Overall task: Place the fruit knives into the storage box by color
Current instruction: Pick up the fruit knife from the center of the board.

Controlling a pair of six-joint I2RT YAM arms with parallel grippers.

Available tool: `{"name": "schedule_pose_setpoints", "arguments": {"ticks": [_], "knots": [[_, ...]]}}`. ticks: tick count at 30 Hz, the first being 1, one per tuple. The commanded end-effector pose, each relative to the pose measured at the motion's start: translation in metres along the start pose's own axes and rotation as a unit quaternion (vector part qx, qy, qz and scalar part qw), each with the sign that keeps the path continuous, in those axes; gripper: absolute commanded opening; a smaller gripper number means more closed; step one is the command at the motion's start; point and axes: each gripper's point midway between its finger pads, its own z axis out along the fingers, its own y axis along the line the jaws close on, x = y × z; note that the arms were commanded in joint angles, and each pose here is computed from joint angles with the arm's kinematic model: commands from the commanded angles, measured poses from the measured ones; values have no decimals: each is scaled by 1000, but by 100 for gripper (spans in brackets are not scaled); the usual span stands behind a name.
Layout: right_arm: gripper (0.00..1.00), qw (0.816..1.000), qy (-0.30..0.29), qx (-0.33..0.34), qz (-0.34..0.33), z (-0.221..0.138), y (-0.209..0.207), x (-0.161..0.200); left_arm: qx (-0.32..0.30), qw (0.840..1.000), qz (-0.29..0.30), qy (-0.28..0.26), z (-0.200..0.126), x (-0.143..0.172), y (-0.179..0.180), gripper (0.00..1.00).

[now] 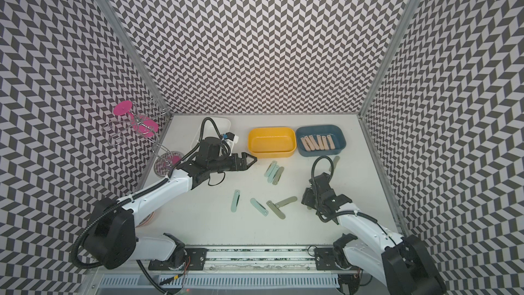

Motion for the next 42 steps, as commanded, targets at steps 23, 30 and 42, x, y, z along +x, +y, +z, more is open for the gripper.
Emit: {"name": "schedule_pose_setpoints", "arguments": {"ticks": [23,30,42], "knots": [[31,991,12,116,-64,13,-7,26,30,999,11,-16,-7,-2,-14,100],[24,989,0,131,-61,11,-12,21,29,999,12,-17,-7,-2,-13,100],[26,989,8,128,-75,19,-6,22,25,1000,8,-18,-5,-1,-11,100]]}}
